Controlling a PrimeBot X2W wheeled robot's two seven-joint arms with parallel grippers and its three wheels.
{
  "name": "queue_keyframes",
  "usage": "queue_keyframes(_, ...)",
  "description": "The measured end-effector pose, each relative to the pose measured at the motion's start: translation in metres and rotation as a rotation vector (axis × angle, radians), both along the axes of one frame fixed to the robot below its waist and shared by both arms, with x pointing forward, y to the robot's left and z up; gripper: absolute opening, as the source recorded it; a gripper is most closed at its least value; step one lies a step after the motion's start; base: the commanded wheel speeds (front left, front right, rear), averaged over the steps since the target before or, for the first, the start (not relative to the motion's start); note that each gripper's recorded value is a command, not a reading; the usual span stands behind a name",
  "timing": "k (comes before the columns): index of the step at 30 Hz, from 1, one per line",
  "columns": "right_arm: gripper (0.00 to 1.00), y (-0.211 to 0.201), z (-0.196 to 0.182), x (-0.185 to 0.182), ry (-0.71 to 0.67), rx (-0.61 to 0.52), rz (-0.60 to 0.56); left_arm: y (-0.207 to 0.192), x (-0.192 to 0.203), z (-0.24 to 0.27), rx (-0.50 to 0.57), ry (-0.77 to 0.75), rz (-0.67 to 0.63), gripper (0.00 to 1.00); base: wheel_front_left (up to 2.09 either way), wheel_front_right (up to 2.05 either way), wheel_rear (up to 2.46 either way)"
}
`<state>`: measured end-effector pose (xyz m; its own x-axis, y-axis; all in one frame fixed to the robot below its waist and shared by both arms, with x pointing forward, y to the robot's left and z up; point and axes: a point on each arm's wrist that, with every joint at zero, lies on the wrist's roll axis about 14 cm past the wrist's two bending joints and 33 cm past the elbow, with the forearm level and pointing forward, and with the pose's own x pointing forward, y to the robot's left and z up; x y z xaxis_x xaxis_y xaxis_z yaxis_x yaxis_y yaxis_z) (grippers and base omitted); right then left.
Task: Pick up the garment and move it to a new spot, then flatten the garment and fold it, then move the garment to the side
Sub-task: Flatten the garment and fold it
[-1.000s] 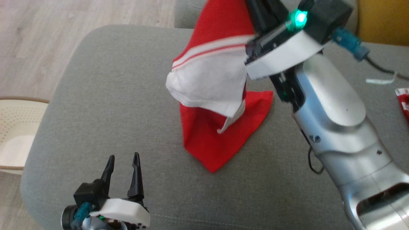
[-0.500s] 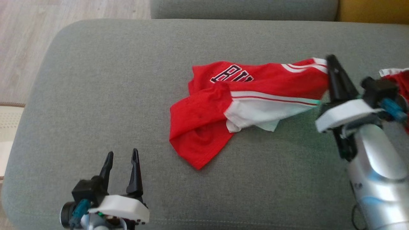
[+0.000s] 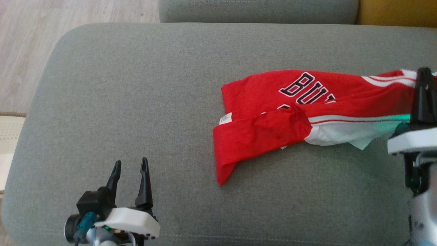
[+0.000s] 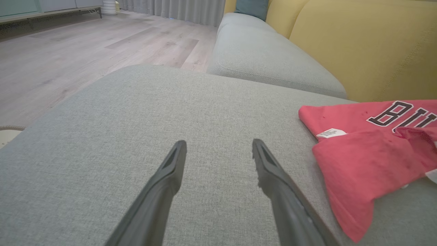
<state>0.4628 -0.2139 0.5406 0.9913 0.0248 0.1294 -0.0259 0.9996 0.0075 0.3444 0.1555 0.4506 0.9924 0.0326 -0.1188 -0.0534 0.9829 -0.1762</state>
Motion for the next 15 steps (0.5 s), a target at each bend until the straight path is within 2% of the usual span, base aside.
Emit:
queue_keyframes(5,0.0,0.001,-0.012,-0.01,0.079,-0.014,-0.012,0.001,-0.001,-0.001,0.0,0.003,0.002,1.0,0.0,0.0,0.0)
queue_keyframes(11,0.0,0.001,-0.06,0.003,0.264,-0.062,-0.007,0.001,-0.004,-0.004,-0.001,0.014,0.006,1.0,0.0,0.0,0.0)
queue_keyframes(15,0.0,-0.006,-0.073,0.017,0.323,-0.105,-0.014,0.006,-0.007,-0.004,0.001,0.017,0.025,1.0,0.0,0.0,0.0)
